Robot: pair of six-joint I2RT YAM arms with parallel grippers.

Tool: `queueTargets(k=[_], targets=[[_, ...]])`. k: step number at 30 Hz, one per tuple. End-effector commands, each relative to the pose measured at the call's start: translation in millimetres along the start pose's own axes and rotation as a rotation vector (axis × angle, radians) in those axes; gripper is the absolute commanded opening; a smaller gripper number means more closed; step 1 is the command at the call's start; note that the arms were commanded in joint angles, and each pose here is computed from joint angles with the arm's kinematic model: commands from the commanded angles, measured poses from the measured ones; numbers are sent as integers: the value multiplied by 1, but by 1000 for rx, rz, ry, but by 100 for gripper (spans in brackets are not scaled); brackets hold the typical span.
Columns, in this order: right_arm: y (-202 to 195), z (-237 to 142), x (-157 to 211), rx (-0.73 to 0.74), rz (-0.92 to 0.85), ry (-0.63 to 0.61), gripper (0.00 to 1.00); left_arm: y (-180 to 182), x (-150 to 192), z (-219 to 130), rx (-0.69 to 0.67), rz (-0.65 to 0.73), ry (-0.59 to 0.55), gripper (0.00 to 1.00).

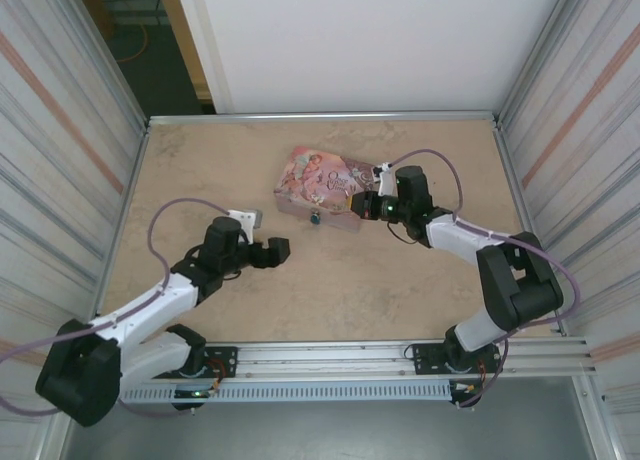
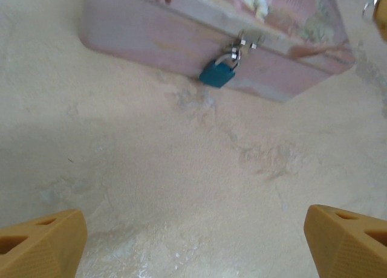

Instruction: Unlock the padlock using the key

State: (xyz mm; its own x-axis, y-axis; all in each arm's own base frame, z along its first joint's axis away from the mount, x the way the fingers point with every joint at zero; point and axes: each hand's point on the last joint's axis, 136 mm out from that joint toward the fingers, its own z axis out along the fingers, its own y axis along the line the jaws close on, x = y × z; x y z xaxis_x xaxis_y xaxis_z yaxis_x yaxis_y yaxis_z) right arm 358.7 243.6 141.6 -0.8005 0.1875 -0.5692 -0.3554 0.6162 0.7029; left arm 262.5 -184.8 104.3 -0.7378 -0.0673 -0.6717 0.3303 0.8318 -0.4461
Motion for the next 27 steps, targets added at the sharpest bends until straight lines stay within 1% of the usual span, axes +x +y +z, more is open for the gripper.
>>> queueTargets(k=[1, 10, 19, 27], targets=[[8, 6, -14, -45, 6, -22, 0, -20, -18, 7, 96, 34, -19, 91], [-10, 21, -4, -9, 32, 24, 0, -21, -23, 39, 114, 60, 14, 88], [-35, 23, 25, 80, 76, 105, 0, -23, -33, 65, 126, 132, 24, 83], [-33, 22, 52, 86, 109, 151, 0, -27, -41, 82, 155, 176, 8, 80]])
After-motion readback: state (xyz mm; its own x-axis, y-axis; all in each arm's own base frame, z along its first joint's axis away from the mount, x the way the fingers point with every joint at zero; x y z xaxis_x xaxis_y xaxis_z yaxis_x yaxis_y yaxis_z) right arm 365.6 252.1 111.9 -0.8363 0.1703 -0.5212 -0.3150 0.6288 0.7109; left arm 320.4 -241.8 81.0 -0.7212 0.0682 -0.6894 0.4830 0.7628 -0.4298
